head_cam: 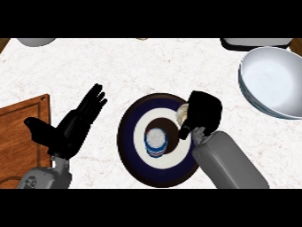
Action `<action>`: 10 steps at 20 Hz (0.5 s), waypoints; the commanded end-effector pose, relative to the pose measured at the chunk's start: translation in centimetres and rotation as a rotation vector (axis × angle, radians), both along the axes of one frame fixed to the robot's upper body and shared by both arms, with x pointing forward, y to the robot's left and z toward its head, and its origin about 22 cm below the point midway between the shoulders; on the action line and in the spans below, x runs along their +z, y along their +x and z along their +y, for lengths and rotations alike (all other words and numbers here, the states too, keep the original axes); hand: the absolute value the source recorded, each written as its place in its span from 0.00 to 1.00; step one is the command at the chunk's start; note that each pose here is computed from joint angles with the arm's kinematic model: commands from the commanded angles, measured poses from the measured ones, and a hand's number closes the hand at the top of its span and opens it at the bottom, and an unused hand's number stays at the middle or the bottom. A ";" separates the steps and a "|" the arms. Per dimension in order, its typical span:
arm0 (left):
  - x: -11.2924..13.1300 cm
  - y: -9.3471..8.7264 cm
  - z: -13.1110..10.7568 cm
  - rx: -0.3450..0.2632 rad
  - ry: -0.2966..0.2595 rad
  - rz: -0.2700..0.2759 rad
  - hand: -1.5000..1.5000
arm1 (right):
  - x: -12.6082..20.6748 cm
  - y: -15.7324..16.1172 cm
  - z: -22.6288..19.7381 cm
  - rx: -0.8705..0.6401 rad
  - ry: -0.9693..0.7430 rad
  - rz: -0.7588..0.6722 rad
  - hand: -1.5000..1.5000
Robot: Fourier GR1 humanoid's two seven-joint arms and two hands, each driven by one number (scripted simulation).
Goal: Pick the cupcake from the plate and place it in the bowl
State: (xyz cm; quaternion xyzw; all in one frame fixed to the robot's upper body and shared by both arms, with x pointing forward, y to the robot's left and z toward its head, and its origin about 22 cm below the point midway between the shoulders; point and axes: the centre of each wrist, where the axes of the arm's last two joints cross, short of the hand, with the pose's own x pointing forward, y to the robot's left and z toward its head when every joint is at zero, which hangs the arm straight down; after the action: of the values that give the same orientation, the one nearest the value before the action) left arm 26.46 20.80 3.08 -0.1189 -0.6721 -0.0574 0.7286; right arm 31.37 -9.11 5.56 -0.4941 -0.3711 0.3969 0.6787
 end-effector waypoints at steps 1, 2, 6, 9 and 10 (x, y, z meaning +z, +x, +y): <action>0.8 0.2 0.2 0.007 0.001 0.006 0.50 | 3.6 -1.5 0.6 -0.098 -0.035 -0.074 1.00; 0.9 0.4 -0.2 -0.005 -0.023 0.009 0.50 | 4.9 -0.1 0.2 -0.082 -0.025 -0.114 1.00; -0.4 0.7 0.1 0.014 -0.027 -0.006 0.50 | 10.3 -2.8 2.9 -0.101 -0.025 -0.264 1.00; -0.4 0.0 0.4 0.027 -0.015 0.000 0.50 | 13.2 -3.6 1.3 -0.115 -0.074 -0.352 1.00; -0.1 -0.5 -1.4 -0.006 -0.013 -0.001 0.50 | 14.2 -3.5 2.1 -0.137 -0.097 -0.380 1.00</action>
State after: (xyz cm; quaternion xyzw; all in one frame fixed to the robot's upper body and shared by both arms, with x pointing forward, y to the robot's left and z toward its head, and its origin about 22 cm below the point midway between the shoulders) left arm 26.34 20.36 2.78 -0.1197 -0.6705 -0.0519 0.7304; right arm 29.00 -7.53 15.68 -0.5521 -0.4936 0.3110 0.5956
